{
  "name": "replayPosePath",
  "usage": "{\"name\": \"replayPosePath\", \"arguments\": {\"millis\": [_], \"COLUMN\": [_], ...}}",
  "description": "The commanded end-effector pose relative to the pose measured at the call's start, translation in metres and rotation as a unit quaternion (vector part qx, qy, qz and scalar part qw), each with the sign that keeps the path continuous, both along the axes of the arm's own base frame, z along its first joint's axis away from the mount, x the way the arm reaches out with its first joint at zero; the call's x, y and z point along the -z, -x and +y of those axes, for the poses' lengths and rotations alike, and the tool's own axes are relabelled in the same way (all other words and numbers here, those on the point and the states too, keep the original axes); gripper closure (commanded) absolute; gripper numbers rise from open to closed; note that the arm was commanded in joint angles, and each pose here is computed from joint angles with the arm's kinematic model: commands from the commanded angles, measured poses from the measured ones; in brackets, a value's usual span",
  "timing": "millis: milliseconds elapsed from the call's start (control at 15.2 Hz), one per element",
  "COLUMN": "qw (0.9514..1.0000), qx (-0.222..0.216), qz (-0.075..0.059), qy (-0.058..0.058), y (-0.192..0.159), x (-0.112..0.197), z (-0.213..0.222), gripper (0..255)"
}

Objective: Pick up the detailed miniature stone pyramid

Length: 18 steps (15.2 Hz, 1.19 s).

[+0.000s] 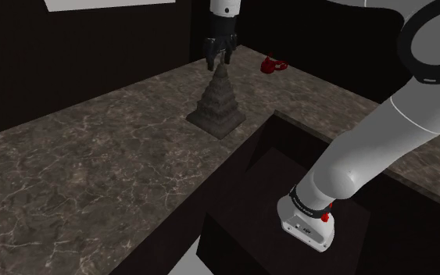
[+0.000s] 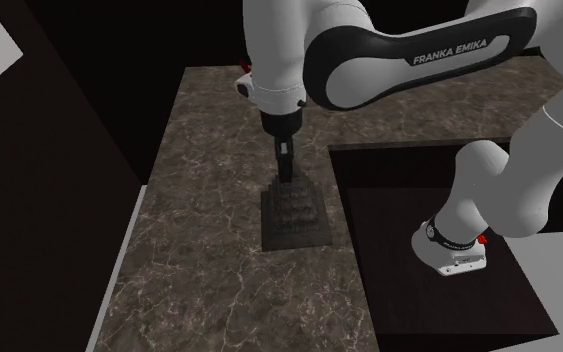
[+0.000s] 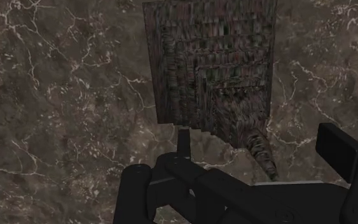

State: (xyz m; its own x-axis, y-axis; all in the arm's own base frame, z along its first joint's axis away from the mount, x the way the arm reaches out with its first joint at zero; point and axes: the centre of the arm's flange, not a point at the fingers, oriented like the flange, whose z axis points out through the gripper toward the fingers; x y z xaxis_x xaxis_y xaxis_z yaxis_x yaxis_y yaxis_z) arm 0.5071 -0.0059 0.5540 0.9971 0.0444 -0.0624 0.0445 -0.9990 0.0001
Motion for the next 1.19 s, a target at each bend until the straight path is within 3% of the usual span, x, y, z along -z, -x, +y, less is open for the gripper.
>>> {"name": "replayPosePath", "arguments": {"millis": [0,396,462,1122], "qw": [0.9995,0.9995,0.9995,0.9995], "qx": [0.002,0.002,0.002,0.002], "qz": [0.031,0.031,0.031,0.031], "qy": [-0.001,-0.001,-0.001,-0.001], "y": [-0.006,-0.006,-0.004,-0.006], "x": [0.038,0.062,0.061,0.057], "z": [-0.005,-0.005,-0.003,-0.005], "gripper": [0,0,255,255]}}
